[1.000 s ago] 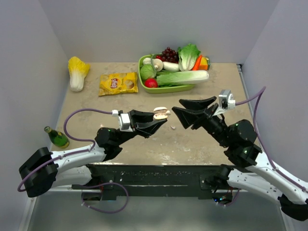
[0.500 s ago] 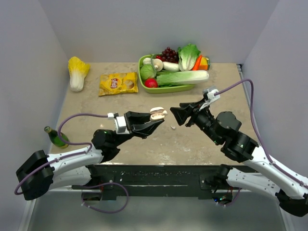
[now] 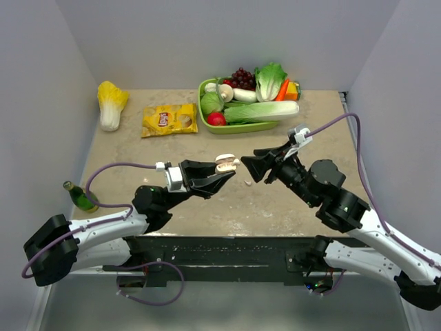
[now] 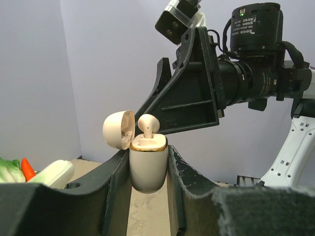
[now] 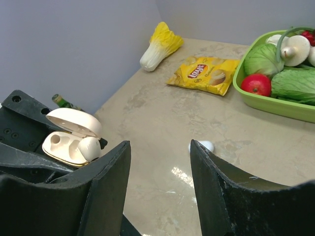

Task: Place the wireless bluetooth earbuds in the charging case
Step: Adjust the earbud with the charging case.

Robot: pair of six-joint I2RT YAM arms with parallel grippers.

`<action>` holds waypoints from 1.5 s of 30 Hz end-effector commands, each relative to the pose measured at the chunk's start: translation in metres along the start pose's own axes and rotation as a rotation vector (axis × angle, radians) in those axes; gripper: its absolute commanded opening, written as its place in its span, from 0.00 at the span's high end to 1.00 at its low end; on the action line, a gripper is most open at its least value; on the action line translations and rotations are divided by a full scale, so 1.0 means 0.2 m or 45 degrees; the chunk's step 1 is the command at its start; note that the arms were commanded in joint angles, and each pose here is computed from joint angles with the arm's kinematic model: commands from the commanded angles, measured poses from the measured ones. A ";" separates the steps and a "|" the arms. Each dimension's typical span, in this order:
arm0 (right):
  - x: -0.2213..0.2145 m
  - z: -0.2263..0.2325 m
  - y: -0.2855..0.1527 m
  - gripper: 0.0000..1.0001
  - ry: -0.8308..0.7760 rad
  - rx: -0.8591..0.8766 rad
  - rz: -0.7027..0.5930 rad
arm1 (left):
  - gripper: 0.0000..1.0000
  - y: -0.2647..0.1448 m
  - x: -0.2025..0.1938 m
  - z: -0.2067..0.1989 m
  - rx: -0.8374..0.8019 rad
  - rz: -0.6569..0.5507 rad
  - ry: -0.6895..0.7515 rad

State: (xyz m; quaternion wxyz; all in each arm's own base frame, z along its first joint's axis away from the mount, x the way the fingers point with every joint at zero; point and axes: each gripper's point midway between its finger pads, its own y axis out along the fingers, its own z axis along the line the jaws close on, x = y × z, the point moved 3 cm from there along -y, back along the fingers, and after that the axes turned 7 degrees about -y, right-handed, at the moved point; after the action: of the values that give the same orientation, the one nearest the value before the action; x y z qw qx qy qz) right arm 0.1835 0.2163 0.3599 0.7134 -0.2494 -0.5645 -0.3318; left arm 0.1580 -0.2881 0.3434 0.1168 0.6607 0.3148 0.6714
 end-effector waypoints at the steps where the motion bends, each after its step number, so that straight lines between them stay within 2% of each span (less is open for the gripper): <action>1: 0.11 0.06 -0.01 0.45 0.031 0.083 -0.085 | 1.00 -0.06 0.61 -0.16 -0.164 -0.711 0.215; 13: 0.09 0.13 -0.01 0.46 0.050 0.186 -0.077 | 1.00 -0.05 0.58 -0.14 -0.141 -0.705 0.212; 45: 0.06 0.17 -0.05 0.45 0.063 0.226 -0.062 | 1.00 0.01 0.54 -0.10 -0.122 -0.691 0.214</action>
State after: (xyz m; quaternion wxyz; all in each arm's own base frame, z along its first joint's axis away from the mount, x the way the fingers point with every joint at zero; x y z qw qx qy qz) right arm 0.1594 0.2290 0.3720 0.7366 -0.1865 -0.5775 -0.2985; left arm 0.1761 -0.3010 0.3198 0.0793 0.6731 0.3140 0.6648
